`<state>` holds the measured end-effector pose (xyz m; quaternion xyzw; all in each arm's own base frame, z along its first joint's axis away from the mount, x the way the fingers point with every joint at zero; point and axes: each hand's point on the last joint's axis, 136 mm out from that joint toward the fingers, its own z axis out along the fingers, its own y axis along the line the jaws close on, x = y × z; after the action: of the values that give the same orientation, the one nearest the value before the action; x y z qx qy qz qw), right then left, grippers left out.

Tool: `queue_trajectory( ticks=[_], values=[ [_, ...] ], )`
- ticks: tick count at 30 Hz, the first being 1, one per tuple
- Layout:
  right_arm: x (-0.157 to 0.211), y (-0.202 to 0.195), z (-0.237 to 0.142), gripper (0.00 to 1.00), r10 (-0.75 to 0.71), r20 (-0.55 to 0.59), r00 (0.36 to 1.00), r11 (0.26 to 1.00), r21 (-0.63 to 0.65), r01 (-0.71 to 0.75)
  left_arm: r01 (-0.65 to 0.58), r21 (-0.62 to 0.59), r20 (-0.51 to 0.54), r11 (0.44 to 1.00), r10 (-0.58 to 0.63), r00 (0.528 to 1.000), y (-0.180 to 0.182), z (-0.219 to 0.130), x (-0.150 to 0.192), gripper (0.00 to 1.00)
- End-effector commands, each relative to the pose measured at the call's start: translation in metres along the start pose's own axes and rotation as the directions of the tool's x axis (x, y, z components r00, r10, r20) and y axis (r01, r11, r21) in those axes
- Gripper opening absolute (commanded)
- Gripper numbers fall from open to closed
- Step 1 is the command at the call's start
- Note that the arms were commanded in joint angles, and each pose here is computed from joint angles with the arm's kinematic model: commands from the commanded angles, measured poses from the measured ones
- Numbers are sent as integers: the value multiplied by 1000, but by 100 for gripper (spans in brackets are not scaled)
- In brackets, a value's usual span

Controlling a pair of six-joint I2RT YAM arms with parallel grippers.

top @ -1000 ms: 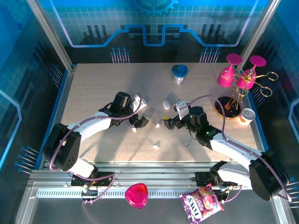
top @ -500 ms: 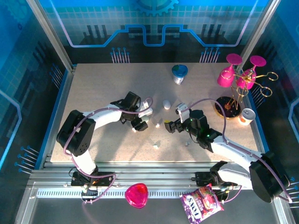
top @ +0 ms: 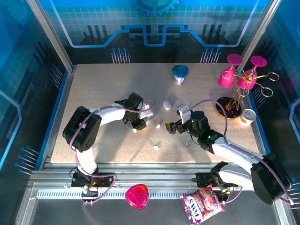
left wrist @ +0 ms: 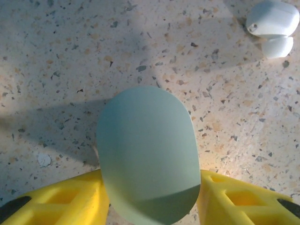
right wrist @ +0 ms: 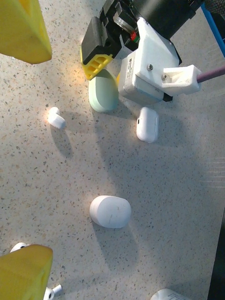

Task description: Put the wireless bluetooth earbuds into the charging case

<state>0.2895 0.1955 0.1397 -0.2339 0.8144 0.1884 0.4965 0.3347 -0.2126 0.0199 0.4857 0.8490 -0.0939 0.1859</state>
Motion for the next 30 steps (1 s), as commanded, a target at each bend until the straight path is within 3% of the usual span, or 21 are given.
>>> queue_trajectory(
  ticks=[1,7,11,13,20,26,30],
  values=[
    [5,1,-3,100,29,-4,1000,1000,6,-29,-9,18,-3,1000,9,1000,-2,0,-4,45],
    [8,-2,-8,100,153,-52,987,988,25,-151,-17,18,56,1000,16,998,-6,-13,-13,40],
    [5,-5,-17,100,309,-63,949,951,26,-308,-45,44,188,998,35,982,-19,-40,-33,40],
    [0,1,-23,100,372,-77,925,927,-33,-375,-71,45,265,996,57,962,-25,-56,-43,40],
    [-26,15,-45,100,653,-134,745,688,-307,-658,-240,0,494,971,208,844,-60,-101,-71,39],
    [-32,39,-51,100,676,-322,663,573,-336,-747,-349,-77,532,934,335,778,-83,-118,-87,38],
    [-36,52,-48,98,676,-381,631,532,-341,-775,-394,-105,556,913,382,738,-96,-130,-99,38]
  ],
)
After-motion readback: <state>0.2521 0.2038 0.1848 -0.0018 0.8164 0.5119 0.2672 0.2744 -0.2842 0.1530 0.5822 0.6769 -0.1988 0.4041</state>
